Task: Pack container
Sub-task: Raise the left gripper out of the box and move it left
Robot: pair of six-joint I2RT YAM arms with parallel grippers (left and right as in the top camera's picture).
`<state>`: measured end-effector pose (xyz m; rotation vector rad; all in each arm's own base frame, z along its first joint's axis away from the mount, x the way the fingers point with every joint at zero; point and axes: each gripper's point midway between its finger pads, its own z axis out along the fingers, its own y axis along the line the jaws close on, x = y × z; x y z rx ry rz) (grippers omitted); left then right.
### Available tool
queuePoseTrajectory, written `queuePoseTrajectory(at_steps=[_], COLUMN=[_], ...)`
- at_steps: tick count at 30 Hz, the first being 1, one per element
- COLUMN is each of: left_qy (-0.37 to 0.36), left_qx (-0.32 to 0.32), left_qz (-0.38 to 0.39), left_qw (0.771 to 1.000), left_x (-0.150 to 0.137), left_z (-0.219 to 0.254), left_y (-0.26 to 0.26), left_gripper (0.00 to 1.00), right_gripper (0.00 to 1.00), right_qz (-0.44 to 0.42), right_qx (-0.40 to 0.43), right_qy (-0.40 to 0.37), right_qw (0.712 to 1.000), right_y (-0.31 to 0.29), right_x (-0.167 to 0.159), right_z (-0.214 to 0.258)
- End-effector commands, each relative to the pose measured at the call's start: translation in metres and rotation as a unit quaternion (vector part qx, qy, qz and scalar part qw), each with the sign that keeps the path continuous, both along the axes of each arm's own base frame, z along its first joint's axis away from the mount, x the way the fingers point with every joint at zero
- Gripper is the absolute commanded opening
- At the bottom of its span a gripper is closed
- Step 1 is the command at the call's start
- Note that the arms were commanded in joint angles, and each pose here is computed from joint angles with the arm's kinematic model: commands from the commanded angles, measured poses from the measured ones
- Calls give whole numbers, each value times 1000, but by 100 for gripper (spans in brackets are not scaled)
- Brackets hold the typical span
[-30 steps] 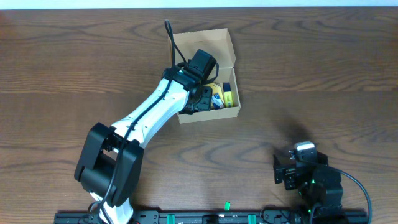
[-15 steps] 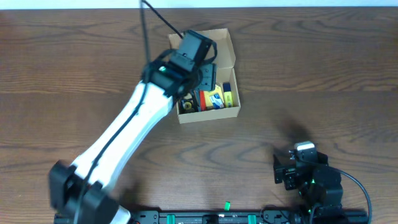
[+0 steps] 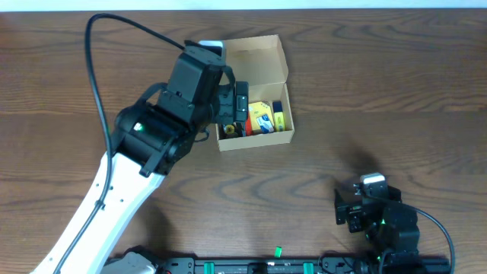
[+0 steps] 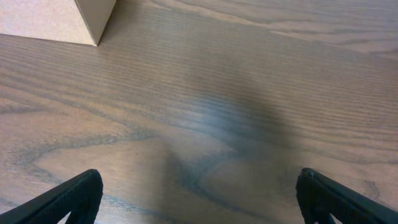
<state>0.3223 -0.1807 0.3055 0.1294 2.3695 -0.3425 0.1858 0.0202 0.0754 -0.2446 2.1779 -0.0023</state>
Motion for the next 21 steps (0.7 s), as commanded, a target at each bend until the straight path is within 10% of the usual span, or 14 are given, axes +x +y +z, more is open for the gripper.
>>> queuePoseTrajectory(at_steps=[1, 21], left_qy=[-14, 57], left_qx=[-1, 54], left_qz=[9, -3], left_qw=[1000, 997], left_x=[1, -25], left_z=[11, -19], left_y=[6, 21], left_gripper=[95, 95], right_gripper=[99, 99], right_qz=[2, 2], right_qx=[-4, -2], right_qy=[4, -10], right_qw=[1000, 1000], right_y=[0, 0], right_x=[-1, 3], right_z=[-5, 1])
